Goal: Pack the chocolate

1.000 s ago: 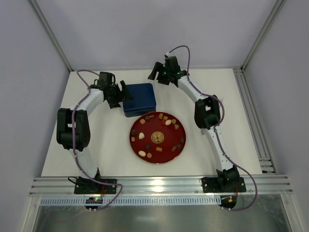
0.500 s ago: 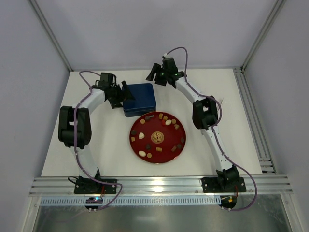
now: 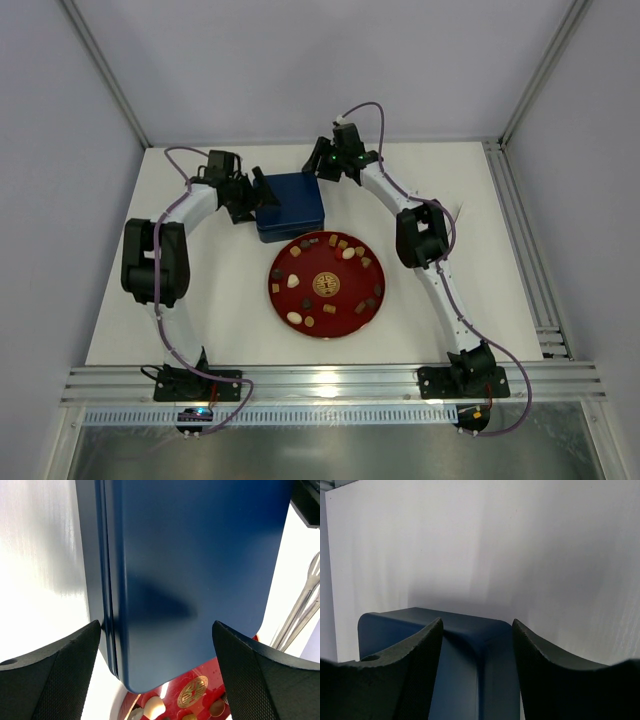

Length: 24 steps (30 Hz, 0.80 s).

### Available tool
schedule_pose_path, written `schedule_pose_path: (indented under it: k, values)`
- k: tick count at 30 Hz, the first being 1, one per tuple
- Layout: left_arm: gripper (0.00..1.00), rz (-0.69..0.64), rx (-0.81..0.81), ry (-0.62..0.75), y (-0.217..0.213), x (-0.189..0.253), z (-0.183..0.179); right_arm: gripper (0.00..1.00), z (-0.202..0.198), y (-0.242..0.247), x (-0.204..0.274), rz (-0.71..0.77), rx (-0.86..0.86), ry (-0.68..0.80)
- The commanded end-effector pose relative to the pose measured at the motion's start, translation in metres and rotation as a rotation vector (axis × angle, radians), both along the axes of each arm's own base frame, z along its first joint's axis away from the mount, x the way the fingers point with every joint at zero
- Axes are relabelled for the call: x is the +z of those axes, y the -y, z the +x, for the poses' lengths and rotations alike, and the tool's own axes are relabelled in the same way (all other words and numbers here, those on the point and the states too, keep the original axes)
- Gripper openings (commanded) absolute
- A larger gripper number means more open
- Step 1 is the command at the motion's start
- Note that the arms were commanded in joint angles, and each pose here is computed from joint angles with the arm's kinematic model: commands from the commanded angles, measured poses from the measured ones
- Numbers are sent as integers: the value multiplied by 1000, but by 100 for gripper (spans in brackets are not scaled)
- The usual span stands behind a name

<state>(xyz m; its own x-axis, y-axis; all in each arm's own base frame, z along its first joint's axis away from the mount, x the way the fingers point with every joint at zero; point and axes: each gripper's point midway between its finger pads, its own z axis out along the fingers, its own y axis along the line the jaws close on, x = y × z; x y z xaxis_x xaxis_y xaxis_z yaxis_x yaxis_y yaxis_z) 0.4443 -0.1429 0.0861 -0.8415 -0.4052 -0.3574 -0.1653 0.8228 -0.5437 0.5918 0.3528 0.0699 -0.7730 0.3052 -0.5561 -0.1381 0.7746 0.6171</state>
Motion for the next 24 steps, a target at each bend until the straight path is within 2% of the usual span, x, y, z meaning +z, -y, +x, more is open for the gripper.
schedule_pose_path:
  k: [1, 15, 24]
  values:
    - [89, -44, -5, 52, 6, 12, 13, 58, 0, -13, 31, 36, 28, 52]
    - [84, -74, 8, 50, 14, 7, 16, 41, -16, -10, 60, 34, 59, 72]
    - [80, -72, 18, 51, 15, 8, 18, 41, -22, -11, 78, 19, 75, 104]
